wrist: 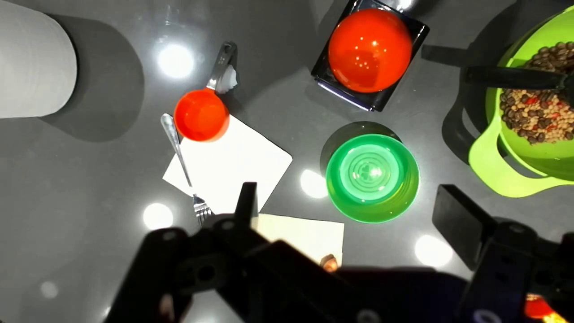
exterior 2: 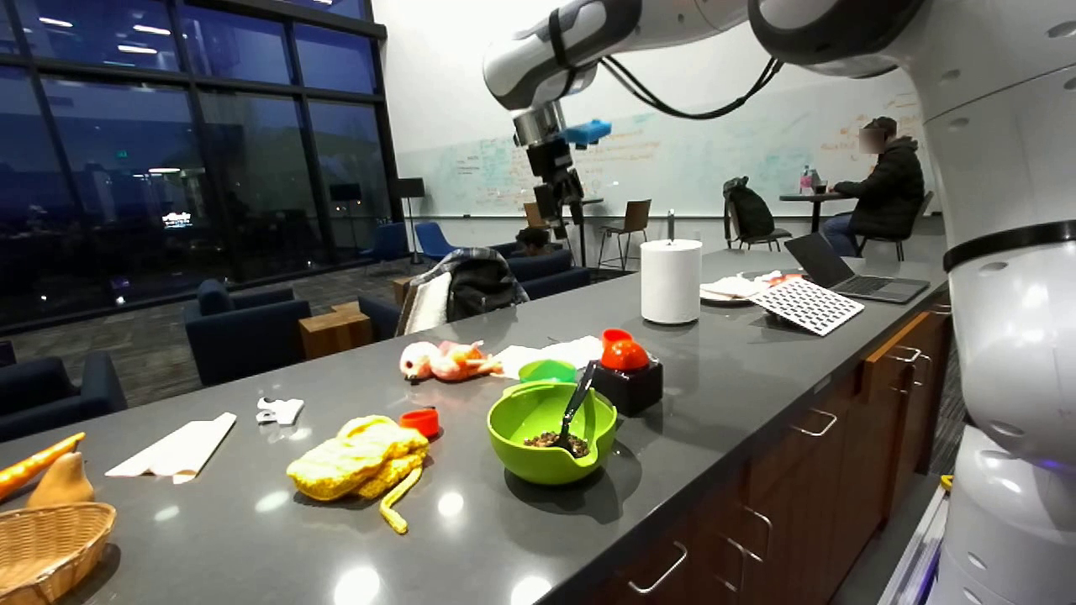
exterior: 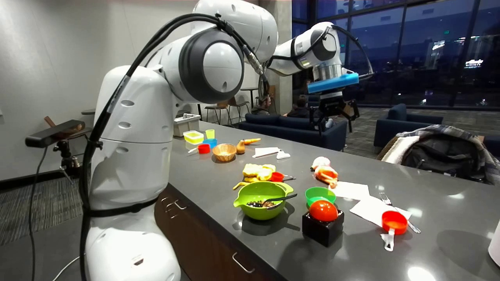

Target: Use the black ladle to stir the contents in the light green bowl.

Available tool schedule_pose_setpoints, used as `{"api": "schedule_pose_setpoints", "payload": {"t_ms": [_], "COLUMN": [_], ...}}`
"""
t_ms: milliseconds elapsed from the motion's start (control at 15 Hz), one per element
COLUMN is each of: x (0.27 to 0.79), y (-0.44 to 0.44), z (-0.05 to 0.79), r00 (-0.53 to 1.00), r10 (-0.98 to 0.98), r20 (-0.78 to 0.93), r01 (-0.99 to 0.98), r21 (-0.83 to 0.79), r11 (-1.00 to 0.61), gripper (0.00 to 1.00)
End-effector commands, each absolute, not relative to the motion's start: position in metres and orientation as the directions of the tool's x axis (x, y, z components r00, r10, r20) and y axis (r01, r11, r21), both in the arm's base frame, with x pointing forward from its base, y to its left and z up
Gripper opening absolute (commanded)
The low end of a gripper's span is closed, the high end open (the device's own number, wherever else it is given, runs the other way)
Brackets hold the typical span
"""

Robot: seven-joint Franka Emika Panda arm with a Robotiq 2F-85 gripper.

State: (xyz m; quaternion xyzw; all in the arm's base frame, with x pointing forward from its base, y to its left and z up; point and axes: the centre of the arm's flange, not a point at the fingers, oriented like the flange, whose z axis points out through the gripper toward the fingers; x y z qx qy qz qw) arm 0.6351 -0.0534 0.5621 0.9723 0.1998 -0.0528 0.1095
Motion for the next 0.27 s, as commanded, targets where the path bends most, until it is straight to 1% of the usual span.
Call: {"api": "schedule_pose_setpoints", "payload": {"t_ms": [0, 200], "x": [0.632, 0.628], "y": [-0.061, -0.063], "z": [0.607, 0.627], "r00": [0.921, 0.930], "r10": [0.355, 0.326], "r20": [-0.161, -0.168], "r01": [0.382, 0.355], "r21": [0.190, 0.185], "r11": [-0.905, -0.916], "gripper": [1.00, 1.00]}}
